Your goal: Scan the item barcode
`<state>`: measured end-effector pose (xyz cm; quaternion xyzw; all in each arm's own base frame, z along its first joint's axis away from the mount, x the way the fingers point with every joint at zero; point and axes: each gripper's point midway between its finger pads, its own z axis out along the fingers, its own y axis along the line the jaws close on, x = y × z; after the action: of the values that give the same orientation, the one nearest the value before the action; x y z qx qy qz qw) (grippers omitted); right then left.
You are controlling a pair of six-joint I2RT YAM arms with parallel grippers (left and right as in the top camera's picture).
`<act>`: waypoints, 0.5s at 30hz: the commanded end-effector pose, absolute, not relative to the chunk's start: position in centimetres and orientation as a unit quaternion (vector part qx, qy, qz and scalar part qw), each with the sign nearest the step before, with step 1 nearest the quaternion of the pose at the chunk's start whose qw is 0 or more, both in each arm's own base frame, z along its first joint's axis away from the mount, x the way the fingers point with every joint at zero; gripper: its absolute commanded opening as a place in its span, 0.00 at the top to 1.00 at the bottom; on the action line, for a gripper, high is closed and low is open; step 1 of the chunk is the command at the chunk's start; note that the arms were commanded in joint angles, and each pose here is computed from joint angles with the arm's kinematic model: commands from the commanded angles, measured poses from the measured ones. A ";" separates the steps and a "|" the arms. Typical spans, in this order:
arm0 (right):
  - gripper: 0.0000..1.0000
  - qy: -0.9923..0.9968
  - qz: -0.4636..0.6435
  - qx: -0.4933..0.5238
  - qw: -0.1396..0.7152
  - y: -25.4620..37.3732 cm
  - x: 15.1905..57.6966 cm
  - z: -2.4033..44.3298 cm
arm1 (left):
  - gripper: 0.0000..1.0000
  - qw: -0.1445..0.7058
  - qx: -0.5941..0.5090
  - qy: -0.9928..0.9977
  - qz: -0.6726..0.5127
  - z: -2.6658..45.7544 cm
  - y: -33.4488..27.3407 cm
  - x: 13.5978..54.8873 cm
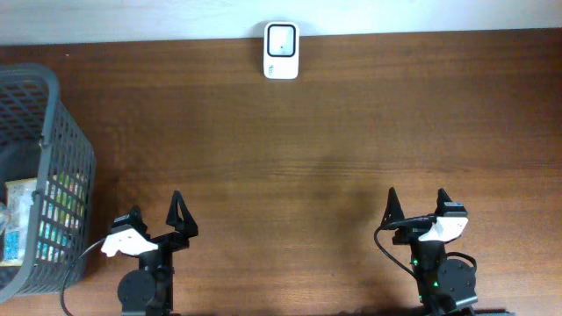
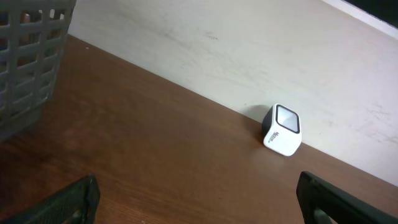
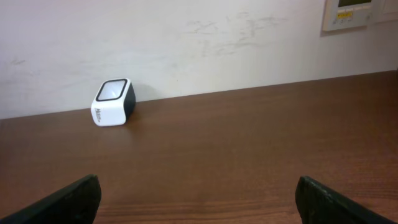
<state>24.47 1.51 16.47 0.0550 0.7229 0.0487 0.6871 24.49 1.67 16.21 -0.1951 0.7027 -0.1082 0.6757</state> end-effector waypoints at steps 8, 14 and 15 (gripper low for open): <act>0.01 0.724 0.044 0.062 0.686 1.2 24.5 16.1 | 0.01 0.676 -0.194 0.703 -0.110 16.0 1.6 24.5; 0.01 0.722 0.045 0.062 0.687 1.2 24.5 16.2 | 0.01 0.676 -0.194 0.703 -0.110 16.0 1.6 24.5; 0.01 0.722 0.045 0.062 0.687 1.2 24.5 16.2 | 0.01 0.676 -0.194 0.702 -0.111 16.1 1.6 24.5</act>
<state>24.47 1.51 16.47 0.0550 0.7227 0.0487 0.6872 24.49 1.67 16.21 -0.1951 0.7027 -0.1082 0.6757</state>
